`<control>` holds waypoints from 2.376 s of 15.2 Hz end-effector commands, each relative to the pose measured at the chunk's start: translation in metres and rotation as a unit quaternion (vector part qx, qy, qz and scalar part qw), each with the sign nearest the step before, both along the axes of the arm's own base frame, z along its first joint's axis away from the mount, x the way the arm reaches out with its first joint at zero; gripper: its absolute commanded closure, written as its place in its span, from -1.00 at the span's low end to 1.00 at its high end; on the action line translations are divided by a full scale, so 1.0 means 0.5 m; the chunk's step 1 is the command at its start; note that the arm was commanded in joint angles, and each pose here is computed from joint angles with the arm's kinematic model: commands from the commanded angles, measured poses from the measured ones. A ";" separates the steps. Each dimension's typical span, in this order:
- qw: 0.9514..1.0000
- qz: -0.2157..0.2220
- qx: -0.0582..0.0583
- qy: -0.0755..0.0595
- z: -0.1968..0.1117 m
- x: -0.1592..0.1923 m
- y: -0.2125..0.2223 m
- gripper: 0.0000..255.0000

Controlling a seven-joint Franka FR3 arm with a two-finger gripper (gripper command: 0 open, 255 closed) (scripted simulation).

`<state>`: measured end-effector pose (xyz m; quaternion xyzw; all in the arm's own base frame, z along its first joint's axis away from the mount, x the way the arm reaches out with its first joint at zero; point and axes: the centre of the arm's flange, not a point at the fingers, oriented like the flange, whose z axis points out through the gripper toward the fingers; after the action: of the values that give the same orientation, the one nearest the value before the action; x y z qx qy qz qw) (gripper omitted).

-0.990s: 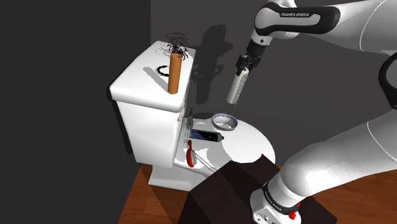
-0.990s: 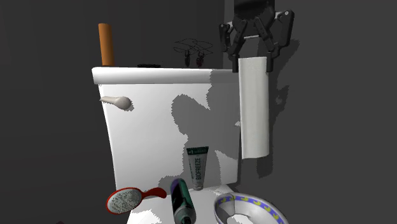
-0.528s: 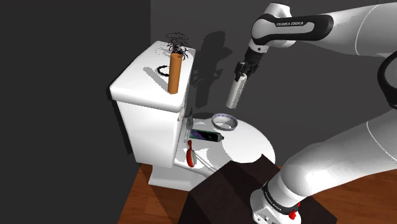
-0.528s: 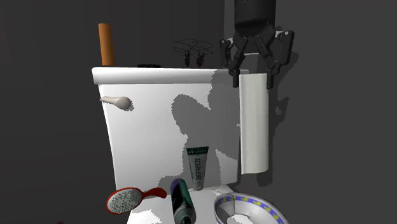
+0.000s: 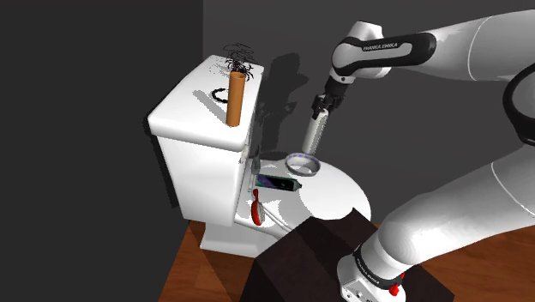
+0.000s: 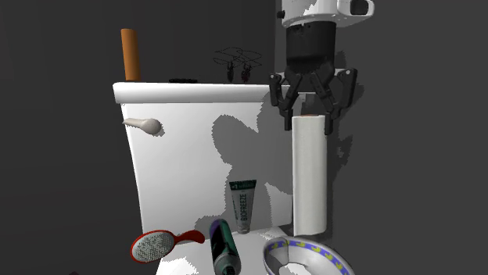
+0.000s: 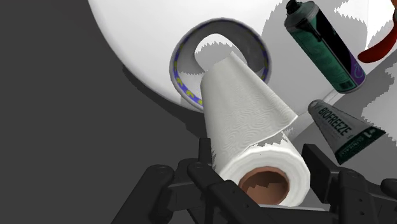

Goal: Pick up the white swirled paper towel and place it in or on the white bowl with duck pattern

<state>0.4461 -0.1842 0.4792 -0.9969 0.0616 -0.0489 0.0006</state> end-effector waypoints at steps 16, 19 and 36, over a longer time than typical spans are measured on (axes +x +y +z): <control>1.000 0.000 0.000 0.000 -0.149 -0.001 -0.002 1.00; 1.000 0.000 0.000 0.000 -0.149 -0.001 -0.002 1.00; 1.000 0.000 0.000 0.000 -0.050 -0.011 -0.001 -1.00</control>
<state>0.4408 -0.1849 0.4542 -0.9969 0.0617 -0.0493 0.0005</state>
